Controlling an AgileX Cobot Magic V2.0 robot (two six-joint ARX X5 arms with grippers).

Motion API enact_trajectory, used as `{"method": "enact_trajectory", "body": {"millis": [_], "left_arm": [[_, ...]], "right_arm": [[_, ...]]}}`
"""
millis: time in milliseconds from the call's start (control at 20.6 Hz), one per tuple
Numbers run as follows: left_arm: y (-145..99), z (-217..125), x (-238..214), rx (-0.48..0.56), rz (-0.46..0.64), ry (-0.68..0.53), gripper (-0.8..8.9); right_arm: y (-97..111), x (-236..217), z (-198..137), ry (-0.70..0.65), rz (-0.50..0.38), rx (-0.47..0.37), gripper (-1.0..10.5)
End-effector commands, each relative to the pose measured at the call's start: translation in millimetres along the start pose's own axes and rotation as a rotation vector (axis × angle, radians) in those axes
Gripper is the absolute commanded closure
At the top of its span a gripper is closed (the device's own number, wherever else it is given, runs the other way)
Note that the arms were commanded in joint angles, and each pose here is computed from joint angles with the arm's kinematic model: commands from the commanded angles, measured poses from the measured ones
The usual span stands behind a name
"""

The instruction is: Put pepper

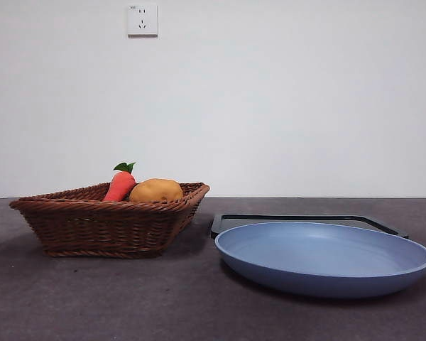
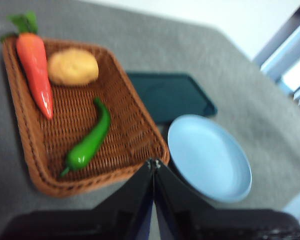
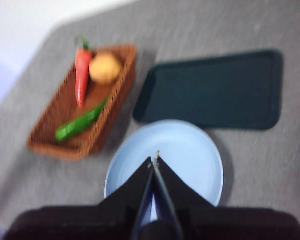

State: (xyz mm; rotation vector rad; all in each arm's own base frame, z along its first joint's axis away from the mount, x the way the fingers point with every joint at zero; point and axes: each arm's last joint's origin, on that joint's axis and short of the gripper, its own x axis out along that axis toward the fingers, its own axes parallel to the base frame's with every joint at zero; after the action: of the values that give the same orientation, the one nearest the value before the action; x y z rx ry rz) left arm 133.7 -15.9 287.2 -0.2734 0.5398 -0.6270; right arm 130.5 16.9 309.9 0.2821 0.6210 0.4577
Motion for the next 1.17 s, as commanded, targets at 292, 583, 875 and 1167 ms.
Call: {"method": "enact_trajectory", "body": {"millis": [292,583,875,1167], "left_arm": [[-8.8,9.7,0.0,0.120,-0.038,0.137,8.07],[-8.7,10.3,0.1,0.122,-0.034,0.132,4.73],[-8.7,10.7,0.1,0.122,-0.035,0.128,4.23],[-8.9,11.1,0.2,0.124,-0.039,0.124,4.24]], "right_arm": [[9.5,4.9,11.8,0.253,0.043,-0.153,9.4],[8.8,6.1,11.8,0.261,0.037,-0.138,7.0],[3.5,16.6,11.0,0.329,0.025,-0.078,5.8],[-12.3,47.0,13.6,0.433,-0.044,-0.036,5.8]]}}
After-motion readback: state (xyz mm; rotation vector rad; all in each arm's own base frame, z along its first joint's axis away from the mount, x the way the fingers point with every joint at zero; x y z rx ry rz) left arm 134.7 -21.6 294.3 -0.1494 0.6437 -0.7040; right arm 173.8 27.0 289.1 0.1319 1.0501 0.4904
